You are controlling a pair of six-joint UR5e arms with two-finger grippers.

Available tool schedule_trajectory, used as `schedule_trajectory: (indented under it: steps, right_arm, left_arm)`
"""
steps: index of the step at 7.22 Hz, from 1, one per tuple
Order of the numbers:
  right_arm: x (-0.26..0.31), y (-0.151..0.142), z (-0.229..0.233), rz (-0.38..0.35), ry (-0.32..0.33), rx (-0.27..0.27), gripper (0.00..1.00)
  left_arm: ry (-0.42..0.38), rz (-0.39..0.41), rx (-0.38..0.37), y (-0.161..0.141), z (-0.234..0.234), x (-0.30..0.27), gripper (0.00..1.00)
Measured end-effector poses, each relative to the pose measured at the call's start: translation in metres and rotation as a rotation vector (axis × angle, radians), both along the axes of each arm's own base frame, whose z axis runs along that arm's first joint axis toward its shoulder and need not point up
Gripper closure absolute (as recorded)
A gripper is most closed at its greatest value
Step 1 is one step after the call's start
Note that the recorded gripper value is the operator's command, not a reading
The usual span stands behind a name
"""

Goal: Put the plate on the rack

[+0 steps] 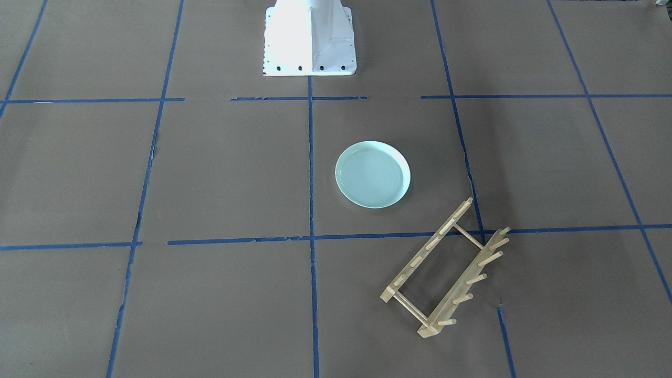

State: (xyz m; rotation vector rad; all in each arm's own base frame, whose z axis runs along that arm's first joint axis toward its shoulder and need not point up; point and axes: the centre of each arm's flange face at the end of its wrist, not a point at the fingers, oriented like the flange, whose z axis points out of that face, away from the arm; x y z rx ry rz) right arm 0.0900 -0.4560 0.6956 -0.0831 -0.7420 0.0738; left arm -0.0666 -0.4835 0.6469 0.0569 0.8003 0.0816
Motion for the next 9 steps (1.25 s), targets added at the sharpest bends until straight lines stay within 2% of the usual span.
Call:
schedule_trajectory:
  steps: [2, 4, 5, 7, 9]
  right_arm:
    - [0.0, 0.0, 0.0, 0.0, 0.0, 0.0, 0.0]
    - [0.0, 0.0, 0.0, 0.0, 0.0, 0.0, 0.0]
    - [0.0, 0.0, 0.0, 0.0, 0.0, 0.0, 0.0]
    - [0.0, 0.0, 0.0, 0.0, 0.0, 0.001, 0.0]
    - [0.0, 0.0, 0.0, 0.0, 0.0, 0.001, 0.0]
  left_arm:
    - [-0.002, -0.003, 0.011, -0.005, -0.007, 0.0, 0.0]
    - [-0.011, -0.046, 0.053, -0.017, -0.054, 0.001, 0.0]
    - [-0.023, -0.083, 0.076, -0.021, -0.092, 0.007, 0.0]
    - [-0.017, -0.106, 0.107, -0.015, -0.192, 0.046, 0.0]
    - [0.048, -0.126, 0.071, -0.01, -0.292, 0.125, 0.0]
